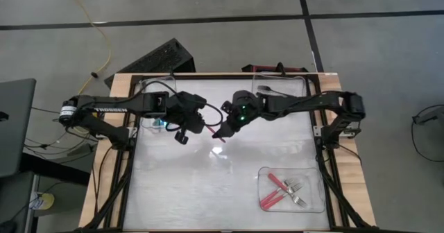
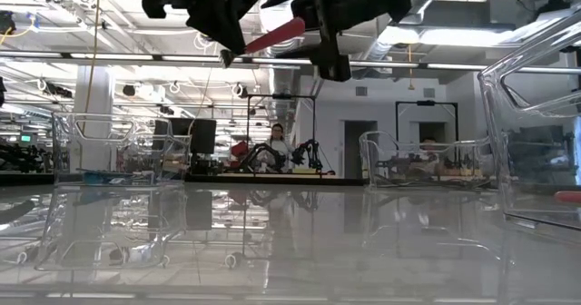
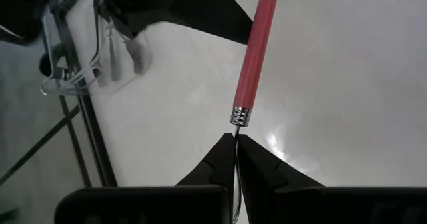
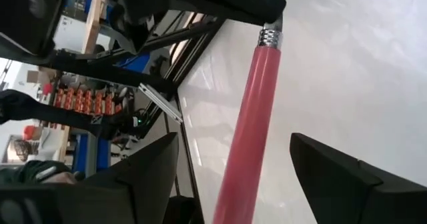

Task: Sort silverware by color (type)
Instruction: Put the pink fork into the bottom right transparent bin

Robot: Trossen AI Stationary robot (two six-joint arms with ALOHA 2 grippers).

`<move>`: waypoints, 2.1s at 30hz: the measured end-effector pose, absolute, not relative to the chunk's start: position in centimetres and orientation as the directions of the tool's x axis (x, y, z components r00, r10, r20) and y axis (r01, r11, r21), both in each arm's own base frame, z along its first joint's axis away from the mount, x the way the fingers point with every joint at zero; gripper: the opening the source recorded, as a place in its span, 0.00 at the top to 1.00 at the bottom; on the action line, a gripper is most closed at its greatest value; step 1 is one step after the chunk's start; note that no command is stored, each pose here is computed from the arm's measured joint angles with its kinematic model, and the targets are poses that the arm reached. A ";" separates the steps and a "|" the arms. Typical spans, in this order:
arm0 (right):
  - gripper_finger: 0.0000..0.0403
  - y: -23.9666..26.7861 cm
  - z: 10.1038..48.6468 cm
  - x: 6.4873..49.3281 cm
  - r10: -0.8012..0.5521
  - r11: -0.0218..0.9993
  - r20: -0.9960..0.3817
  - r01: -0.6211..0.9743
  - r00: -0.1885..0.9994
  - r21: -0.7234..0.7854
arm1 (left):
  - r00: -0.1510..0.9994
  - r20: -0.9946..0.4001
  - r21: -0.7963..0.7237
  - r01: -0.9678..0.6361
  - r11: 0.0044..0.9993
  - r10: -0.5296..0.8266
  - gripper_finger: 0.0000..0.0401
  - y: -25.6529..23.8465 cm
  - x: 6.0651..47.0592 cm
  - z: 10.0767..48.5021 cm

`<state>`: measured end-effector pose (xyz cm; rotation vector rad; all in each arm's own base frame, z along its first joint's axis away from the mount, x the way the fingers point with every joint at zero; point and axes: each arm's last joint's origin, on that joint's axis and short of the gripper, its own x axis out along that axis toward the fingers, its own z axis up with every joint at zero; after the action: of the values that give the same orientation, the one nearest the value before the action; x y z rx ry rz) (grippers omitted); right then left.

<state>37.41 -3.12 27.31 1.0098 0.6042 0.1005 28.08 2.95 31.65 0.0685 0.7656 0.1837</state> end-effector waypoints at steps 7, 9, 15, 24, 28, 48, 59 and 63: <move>0.26 -3.1 27.1 37.6 0.346 0.553 -0.429 0.188 0.834 0.812 | 0.702 -0.681 0.128 -0.164 0.978 0.207 1.00 3.0 28.1 31.7; 0.29 -3.1 27.1 37.6 0.341 0.554 -0.432 0.193 0.835 0.810 | 0.702 -0.681 0.126 -0.170 0.977 0.210 1.00 3.0 28.1 31.7; 0.47 -2.8 27.0 37.6 0.344 0.546 -0.436 0.201 0.832 0.814 | 0.696 -0.679 0.118 -0.213 0.970 0.235 1.00 3.1 28.0 31.7; 0.88 -2.8 26.6 37.5 0.353 0.536 -0.462 0.228 0.814 0.813 | 0.702 -0.674 0.102 -0.217 0.971 0.228 0.99 3.0 28.0 31.8; 0.88 -2.7 26.6 37.3 0.373 0.537 -0.471 0.228 0.799 0.812 | 0.706 -0.677 0.115 -0.176 0.978 0.207 0.93 2.5 28.1 31.8; 0.88 -6.2 32.3 29.7 0.238 0.616 -0.558 0.321 0.795 0.720 | 0.836 -0.393 0.069 -0.389 0.919 0.384 0.48 0.5 19.6 41.8; 0.88 0.4 34.1 24.0 0.294 0.687 -0.716 0.381 0.633 0.619 | 0.905 -0.277 -0.022 -0.342 0.940 0.322 0.49 -0.4 15.0 43.9; 0.88 3.2 35.0 21.8 0.324 0.717 -0.734 0.351 0.597 0.602 | 0.929 -0.213 -0.050 -0.319 0.946 0.302 0.49 -0.8 15.2 42.6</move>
<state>21.77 3.20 34.96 0.8033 0.9589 -0.0172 15.20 -0.83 42.65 -0.0842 0.2054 0.3188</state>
